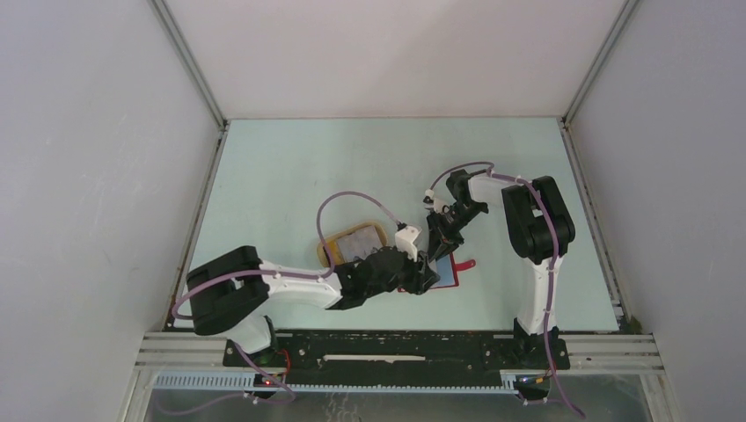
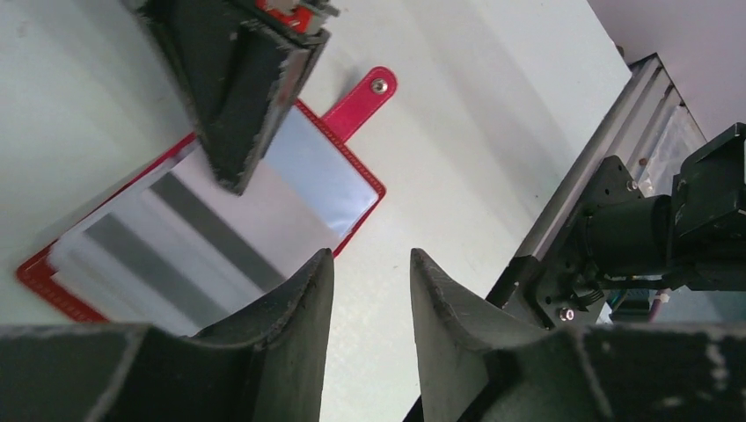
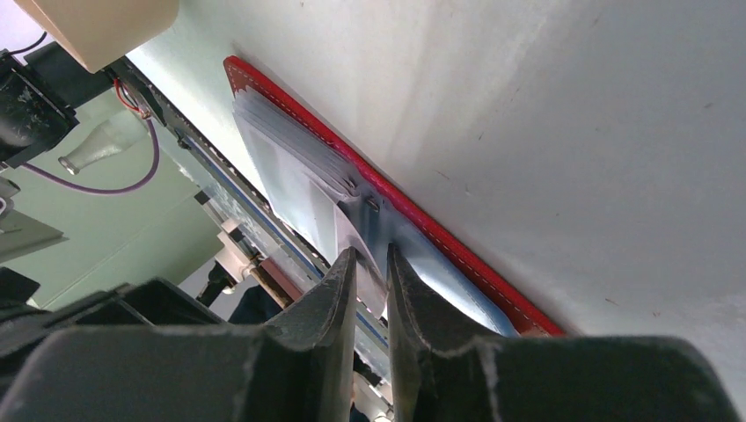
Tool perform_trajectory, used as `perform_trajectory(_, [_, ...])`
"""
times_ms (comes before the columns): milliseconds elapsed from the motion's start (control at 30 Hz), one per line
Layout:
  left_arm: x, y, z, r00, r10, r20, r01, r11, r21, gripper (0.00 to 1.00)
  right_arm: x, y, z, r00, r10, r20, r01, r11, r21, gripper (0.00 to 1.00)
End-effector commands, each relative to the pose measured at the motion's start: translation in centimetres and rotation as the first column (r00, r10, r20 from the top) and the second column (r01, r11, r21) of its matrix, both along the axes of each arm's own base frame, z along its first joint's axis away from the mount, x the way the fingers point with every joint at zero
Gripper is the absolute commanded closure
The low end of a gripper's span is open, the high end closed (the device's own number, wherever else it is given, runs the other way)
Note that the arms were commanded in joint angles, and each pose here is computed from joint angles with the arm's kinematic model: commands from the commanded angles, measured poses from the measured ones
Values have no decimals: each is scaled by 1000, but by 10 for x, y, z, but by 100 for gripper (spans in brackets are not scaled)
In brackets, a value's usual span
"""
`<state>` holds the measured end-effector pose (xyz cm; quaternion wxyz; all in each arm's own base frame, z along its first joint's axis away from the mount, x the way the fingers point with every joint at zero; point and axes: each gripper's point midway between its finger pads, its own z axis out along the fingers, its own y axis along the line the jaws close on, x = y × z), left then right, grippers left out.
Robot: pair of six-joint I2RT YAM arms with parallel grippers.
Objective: Put the credit cards into the card holder
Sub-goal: Insert the credit card into the card holder.
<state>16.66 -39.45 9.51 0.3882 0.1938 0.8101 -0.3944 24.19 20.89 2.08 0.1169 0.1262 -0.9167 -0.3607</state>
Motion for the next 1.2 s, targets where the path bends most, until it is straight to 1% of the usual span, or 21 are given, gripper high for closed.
perform_trajectory(0, [2, -34, 26, 997, -40, 65, 43, 998, -44, 57, 8, -2, -13, 999, 17, 45, -16, 1000, -22, 75])
perform_trajectory(267, [7, -57, 20, 993, -62, 102, 62, 998, 0, 55, 9, -2, -14, 999, 17, 46, -16, 999, -29, 75])
perform_trajectory(367, [12, -64, 15, 992, -57, 110, 55, 998, 25, 54, 9, -3, -15, 999, 17, 48, -16, 999, -31, 75])
perform_trajectory(633, [23, -76, 2, 992, -46, 120, 37, 996, 78, 54, 9, -3, -15, 999, 16, 49, -15, 999, -34, 75])
perform_trajectory(933, [40, -62, -30, 991, 69, 111, -91, 974, 206, 55, 9, -3, -15, 999, 17, 49, -16, 999, -34, 75])
perform_trajectory(1167, [44, -57, -40, 987, 119, 107, -142, 959, 246, 55, 9, -3, -15, 999, 17, 51, -15, 999, -35, 75])
